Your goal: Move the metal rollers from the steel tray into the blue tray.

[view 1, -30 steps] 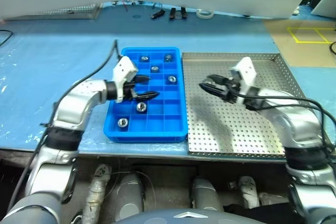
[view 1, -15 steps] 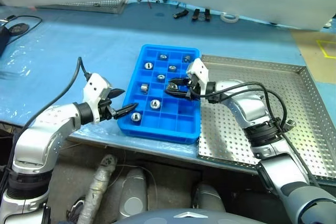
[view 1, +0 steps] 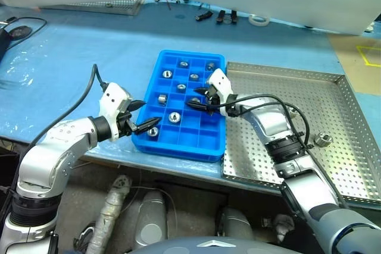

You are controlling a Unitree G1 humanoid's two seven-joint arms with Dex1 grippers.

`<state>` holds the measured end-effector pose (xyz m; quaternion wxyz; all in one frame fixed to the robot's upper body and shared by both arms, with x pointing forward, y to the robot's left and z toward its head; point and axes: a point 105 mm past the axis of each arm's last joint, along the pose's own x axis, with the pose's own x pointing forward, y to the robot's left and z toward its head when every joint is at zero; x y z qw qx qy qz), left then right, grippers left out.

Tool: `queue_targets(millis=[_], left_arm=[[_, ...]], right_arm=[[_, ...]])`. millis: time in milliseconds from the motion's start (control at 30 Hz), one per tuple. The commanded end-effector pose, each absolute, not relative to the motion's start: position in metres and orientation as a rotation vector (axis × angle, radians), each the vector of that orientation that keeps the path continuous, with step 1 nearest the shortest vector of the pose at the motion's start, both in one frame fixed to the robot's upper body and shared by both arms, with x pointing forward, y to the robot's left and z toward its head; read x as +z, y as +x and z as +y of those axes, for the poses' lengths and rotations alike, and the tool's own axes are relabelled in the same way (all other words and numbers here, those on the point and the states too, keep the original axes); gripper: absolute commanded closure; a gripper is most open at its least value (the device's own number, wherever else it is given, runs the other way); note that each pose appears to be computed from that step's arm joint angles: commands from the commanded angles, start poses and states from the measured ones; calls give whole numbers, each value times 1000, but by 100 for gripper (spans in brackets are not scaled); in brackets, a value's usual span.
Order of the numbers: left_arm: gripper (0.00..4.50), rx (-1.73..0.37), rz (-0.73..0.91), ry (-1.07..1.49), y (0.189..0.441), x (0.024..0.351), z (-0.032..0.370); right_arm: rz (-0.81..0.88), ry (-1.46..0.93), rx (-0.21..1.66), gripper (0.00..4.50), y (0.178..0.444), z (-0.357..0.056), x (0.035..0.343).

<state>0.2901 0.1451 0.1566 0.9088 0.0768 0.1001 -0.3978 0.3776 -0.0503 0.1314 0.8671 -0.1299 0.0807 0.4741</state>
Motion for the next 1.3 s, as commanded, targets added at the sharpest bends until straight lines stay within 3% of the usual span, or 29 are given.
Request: queue_targets(millis=[33,333,500,667,900,1300], left_arm=[[51,-848,170,175,291,166,140],[51,-940,130,175,307,172,123],[51,-1059,80,187,319,177,97],[51,-1196,25,214,330,182,64],[51,-1362,-14,229,339,186,29],[51,-1514,-35,231,335,185,-2]], right_arm=[[84,-313,912,2,389,-54,151],[3,-252,852,2,381,-81,187],[2,-273,656,2,384,-125,191],[-14,-232,508,2,372,-167,196],[42,-247,254,2,344,-234,181],[172,-219,30,2,314,-288,132]])
